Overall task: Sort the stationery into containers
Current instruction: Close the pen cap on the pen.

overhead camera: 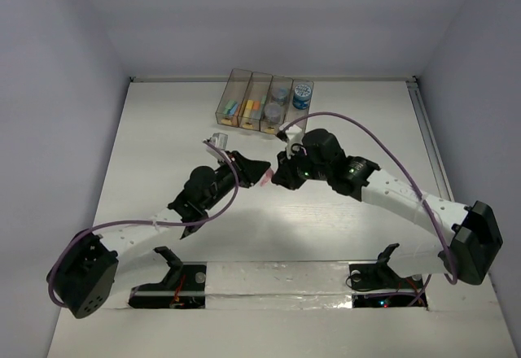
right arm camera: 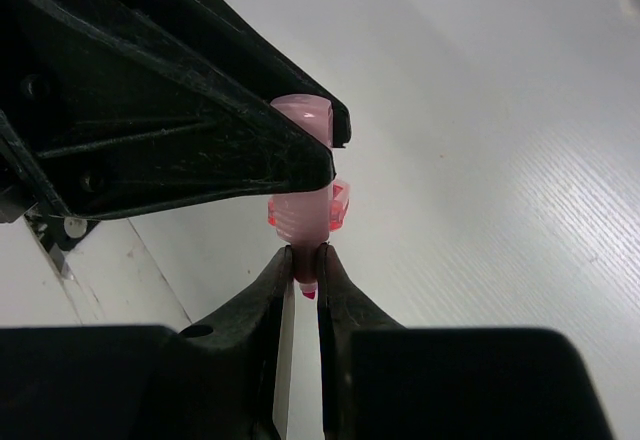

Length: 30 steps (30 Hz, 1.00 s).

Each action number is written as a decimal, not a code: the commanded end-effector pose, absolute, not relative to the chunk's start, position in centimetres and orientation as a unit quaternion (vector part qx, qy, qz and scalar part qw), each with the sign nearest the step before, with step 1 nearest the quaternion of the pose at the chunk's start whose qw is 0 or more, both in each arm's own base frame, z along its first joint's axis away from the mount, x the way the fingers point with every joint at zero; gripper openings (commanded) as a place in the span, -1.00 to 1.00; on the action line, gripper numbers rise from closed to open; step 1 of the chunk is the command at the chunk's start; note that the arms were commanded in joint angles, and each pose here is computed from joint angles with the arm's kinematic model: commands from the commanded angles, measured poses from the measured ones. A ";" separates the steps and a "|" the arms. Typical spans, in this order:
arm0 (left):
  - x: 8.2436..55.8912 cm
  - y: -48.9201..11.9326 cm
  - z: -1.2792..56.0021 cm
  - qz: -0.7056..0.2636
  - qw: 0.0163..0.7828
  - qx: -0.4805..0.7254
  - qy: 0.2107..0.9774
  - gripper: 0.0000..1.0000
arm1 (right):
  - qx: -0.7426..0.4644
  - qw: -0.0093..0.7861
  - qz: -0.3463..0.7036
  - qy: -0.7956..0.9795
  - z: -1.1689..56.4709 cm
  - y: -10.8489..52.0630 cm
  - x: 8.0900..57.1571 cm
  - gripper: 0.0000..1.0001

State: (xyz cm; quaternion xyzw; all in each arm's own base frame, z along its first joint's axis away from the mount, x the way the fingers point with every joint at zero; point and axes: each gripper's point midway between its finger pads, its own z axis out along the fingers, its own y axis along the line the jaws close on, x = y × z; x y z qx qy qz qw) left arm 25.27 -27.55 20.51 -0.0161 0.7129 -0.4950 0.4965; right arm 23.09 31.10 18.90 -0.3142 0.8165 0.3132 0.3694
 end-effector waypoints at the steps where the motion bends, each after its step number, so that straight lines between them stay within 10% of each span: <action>1: 25.4 -26.3 23.6 -0.504 0.533 -0.016 0.679 -1.00 | -0.301 0.430 0.339 0.781 22.2 32.3 24.1 -0.85; 9: 25.0 -24.0 28.3 -0.518 0.565 -0.022 0.641 -1.00 | -0.319 0.500 0.420 0.687 24.3 32.6 21.8 0.44; 30: 20.1 -22.8 35.4 -0.639 0.516 0.000 0.570 -1.00 | -0.422 0.536 0.506 0.528 29.4 34.1 19.3 0.81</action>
